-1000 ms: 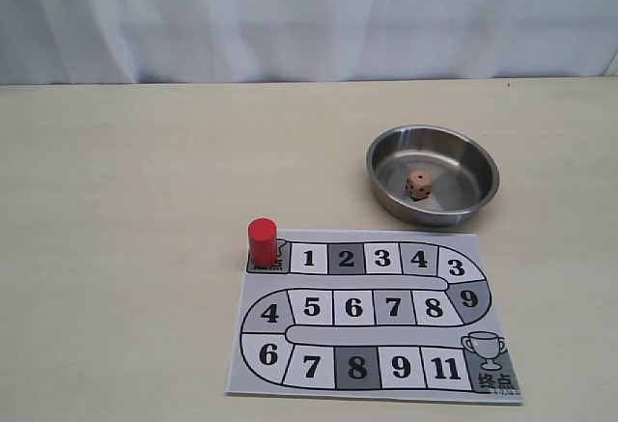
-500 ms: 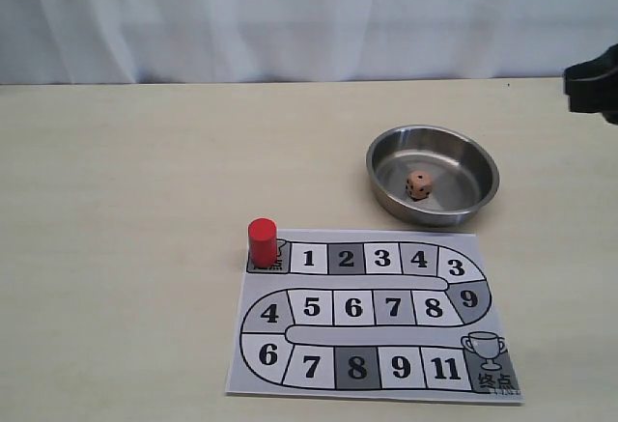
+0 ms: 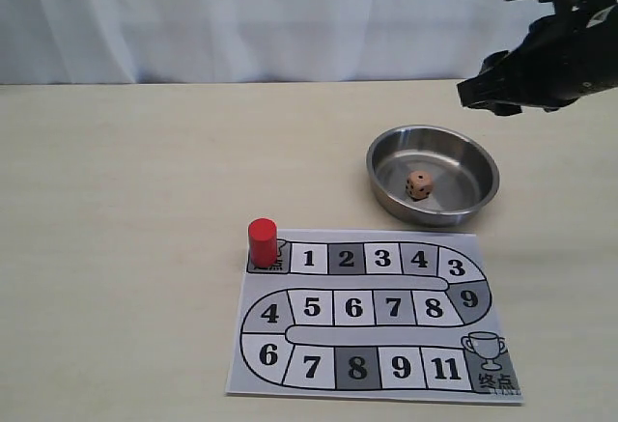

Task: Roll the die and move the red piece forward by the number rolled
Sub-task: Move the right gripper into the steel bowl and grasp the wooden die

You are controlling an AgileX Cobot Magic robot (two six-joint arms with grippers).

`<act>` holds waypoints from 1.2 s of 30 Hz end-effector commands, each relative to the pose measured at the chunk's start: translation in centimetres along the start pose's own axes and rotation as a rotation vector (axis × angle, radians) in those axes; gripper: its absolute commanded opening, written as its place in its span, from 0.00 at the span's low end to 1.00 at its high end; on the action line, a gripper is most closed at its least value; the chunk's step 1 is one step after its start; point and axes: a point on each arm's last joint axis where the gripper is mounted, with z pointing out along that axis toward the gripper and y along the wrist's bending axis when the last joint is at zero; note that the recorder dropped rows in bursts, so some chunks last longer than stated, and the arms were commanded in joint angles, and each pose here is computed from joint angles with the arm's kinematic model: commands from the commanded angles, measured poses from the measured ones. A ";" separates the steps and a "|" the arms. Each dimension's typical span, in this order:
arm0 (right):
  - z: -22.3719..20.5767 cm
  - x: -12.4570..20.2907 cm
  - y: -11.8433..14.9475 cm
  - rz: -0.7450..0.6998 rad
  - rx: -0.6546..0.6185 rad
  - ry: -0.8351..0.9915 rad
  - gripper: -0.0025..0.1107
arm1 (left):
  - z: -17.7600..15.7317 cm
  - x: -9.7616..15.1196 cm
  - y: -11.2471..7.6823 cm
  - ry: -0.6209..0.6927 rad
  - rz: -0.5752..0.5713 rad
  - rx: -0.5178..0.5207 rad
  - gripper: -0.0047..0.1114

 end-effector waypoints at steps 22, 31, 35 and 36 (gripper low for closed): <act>13.4 1.4 -1.1 0.115 -0.036 0.144 0.59 | 0.0 -0.3 0.0 -0.020 -0.003 0.001 0.04; 15.6 1.8 -0.8 0.135 -0.099 0.275 0.59 | 0.0 -0.3 0.0 -0.020 -0.003 0.001 0.04; 16.2 1.8 -0.8 0.145 -0.103 0.288 0.59 | 0.0 -0.3 0.0 -0.020 -0.003 0.001 0.04; 16.3 1.9 -0.8 0.146 -0.102 0.289 0.59 | 0.0 -0.3 0.0 -0.018 -0.003 0.001 0.04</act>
